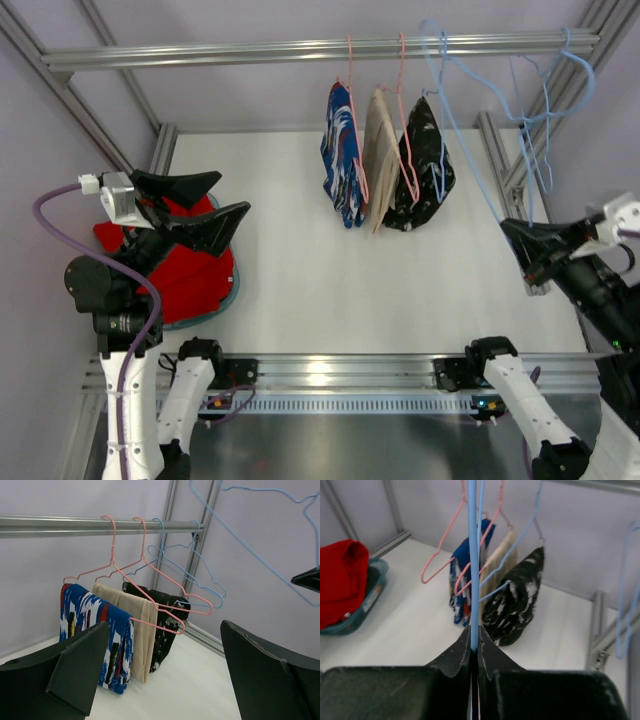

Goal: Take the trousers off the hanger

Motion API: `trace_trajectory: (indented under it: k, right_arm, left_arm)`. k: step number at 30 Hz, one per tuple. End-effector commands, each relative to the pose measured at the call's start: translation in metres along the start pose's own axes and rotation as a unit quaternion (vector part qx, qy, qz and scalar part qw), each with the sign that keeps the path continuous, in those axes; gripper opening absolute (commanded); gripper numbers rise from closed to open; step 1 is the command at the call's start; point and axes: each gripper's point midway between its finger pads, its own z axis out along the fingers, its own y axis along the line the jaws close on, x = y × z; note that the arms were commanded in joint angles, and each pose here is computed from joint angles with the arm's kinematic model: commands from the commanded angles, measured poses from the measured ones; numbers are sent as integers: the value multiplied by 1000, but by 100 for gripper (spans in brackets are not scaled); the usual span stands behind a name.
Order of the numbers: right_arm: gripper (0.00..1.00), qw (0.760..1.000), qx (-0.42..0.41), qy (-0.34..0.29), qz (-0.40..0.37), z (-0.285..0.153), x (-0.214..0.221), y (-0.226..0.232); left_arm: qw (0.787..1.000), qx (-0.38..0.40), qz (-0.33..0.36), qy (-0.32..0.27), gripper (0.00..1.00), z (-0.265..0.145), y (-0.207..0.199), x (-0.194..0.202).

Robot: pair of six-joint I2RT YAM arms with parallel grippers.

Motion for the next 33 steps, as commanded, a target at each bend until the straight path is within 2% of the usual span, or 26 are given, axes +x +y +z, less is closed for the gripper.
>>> trace_trajectory:
  k: [1,5,9,15,22,26,33]
  right_arm:
    - [0,992,121,-15,-17,-36,-2,-24]
    - [0,974,223,31,-27,-63,23,-50]
    - [0,958,269,97,-10,-68,48,-65]
    - [0,946,268,179,32,-41,90,-80]
    - [0,945,260,197,14,24,72,-125]
    - [0,949,263,174,-21,50,38,-148]
    - [0,949,252,187,-22,98,39,-186]
  left_arm:
    - [1000,1,11,-17,99,-1,-2,-6]
    - [1000,-3,12,-10,99,-1,0,-3]
    - [1000,-10,13,-1,99,-2,4,2]
    - [999,-24,23,9,99,-7,9,12]
    - [999,-30,38,17,99,-11,9,14]
    - [998,-39,45,27,99,-15,10,18]
    - [997,-53,38,42,99,-16,19,27]
